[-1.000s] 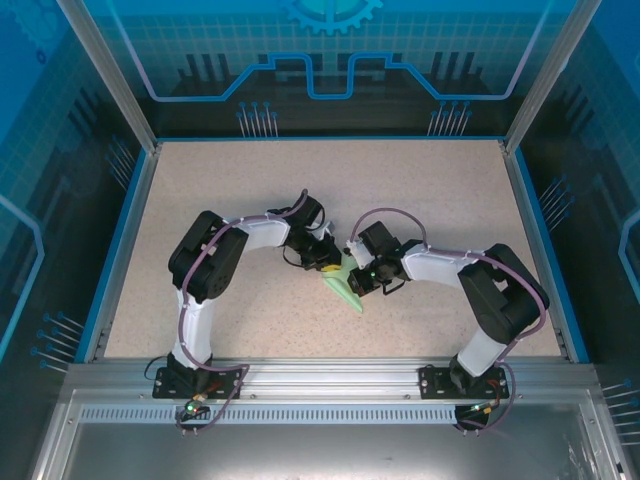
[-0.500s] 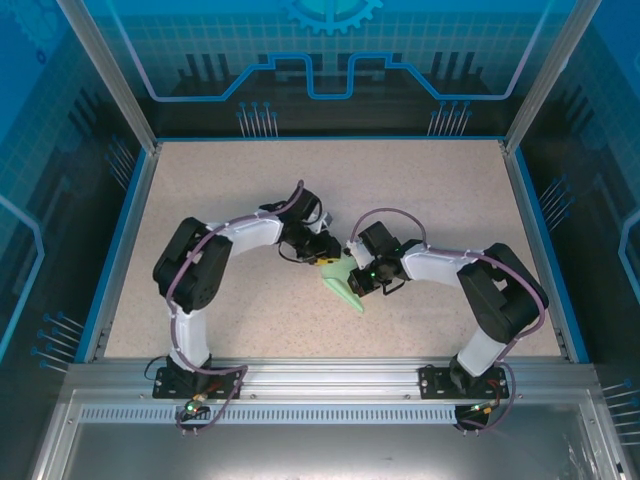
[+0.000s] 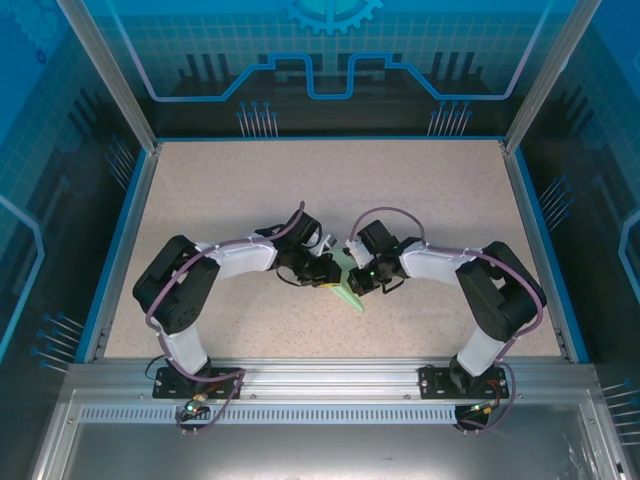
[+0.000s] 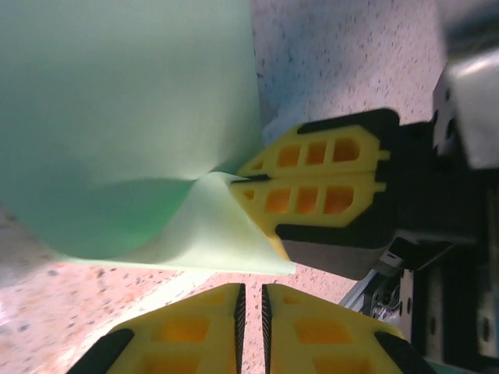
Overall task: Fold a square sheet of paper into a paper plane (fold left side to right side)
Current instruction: Third fold the triangle at the center of the table.
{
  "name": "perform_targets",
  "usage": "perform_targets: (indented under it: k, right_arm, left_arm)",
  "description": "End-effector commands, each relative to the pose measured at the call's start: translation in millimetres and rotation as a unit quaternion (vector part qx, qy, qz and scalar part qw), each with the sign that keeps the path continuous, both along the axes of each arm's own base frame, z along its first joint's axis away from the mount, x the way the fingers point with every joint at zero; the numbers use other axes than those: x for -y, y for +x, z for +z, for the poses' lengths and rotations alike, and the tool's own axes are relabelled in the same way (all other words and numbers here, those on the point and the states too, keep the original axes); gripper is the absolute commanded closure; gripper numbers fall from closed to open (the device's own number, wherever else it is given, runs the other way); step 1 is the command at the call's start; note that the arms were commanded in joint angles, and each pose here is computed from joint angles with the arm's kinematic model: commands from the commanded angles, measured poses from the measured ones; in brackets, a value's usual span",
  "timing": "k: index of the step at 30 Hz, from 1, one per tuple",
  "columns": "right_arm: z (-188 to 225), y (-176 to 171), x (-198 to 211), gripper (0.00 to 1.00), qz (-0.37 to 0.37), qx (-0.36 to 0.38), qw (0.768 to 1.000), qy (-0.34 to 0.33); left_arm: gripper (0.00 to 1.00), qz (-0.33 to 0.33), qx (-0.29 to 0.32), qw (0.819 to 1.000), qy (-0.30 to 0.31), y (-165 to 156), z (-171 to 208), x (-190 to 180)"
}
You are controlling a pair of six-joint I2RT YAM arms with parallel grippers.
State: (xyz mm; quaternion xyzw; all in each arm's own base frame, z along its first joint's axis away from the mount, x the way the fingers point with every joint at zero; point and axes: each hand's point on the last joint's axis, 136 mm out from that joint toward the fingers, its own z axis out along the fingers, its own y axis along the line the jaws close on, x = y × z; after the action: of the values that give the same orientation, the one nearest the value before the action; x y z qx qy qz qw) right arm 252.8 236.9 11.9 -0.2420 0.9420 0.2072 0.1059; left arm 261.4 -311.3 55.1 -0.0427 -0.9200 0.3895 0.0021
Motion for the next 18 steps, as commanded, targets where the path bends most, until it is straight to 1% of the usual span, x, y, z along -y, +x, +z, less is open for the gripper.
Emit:
perform_targets:
  k: [1, 6, 18]
  right_arm:
    - [-23.0, -23.1, 20.4, 0.99, -0.007, -0.06, 0.997, -0.045]
    - [-22.9, -23.4, 19.5, 0.99, -0.005, -0.06, 0.997, -0.045]
    - [-19.2, -21.0, 21.3, 0.99, -0.006, -0.053, 0.997, -0.05]
  left_arm:
    - [0.84, 0.002, -0.01, 1.0, -0.013, 0.0, -10.0, 5.8]
    - [0.86, 0.001, -0.018, 1.0, -0.004, -2.4, -25.1, 5.4]
    - [0.87, 0.008, -0.033, 0.998, 0.043, -11.2, -52.0, -10.5]
